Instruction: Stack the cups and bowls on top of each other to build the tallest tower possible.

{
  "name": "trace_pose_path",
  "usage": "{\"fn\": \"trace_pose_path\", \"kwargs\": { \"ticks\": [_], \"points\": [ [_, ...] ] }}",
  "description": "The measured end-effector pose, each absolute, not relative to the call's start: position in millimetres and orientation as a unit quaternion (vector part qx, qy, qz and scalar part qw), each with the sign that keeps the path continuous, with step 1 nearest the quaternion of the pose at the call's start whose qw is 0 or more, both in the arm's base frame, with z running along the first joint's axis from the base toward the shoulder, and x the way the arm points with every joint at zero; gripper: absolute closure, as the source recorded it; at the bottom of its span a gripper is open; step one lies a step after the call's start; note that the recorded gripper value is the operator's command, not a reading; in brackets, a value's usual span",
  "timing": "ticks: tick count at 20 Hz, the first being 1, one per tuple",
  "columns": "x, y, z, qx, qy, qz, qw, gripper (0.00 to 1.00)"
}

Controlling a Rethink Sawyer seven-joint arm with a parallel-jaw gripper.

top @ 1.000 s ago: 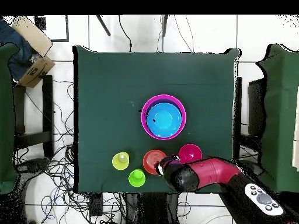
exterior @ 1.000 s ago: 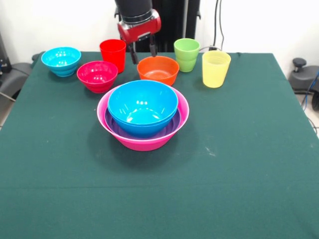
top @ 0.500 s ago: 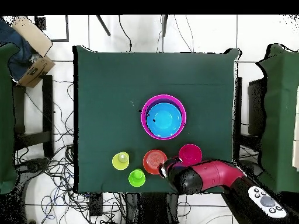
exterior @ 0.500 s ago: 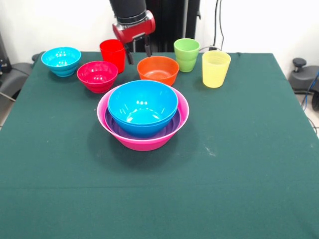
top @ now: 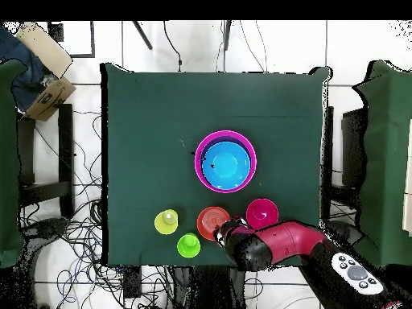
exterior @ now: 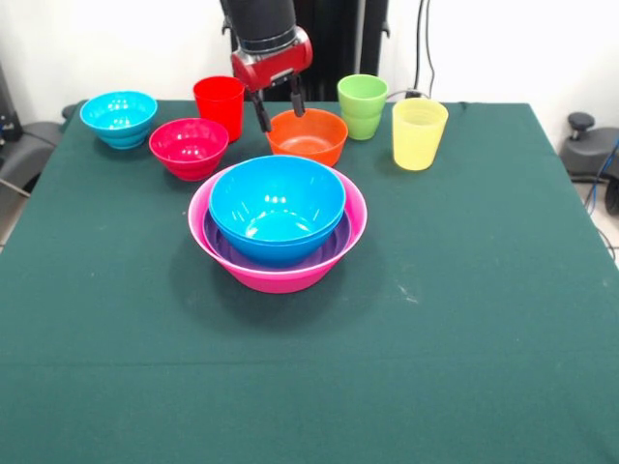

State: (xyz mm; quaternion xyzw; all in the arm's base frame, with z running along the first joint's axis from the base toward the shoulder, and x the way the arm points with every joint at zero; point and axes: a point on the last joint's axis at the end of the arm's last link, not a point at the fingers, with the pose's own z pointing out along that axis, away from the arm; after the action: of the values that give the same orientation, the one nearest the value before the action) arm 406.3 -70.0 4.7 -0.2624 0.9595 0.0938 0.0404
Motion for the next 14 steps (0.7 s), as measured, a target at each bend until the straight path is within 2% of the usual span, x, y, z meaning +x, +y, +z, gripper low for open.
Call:
{"fn": "trace_pose_path", "kwargs": {
  "ticks": [14],
  "points": [
    [406, -92, -2, -0.238, 0.961, 0.1, 0.1, 0.0]
  ]
}}
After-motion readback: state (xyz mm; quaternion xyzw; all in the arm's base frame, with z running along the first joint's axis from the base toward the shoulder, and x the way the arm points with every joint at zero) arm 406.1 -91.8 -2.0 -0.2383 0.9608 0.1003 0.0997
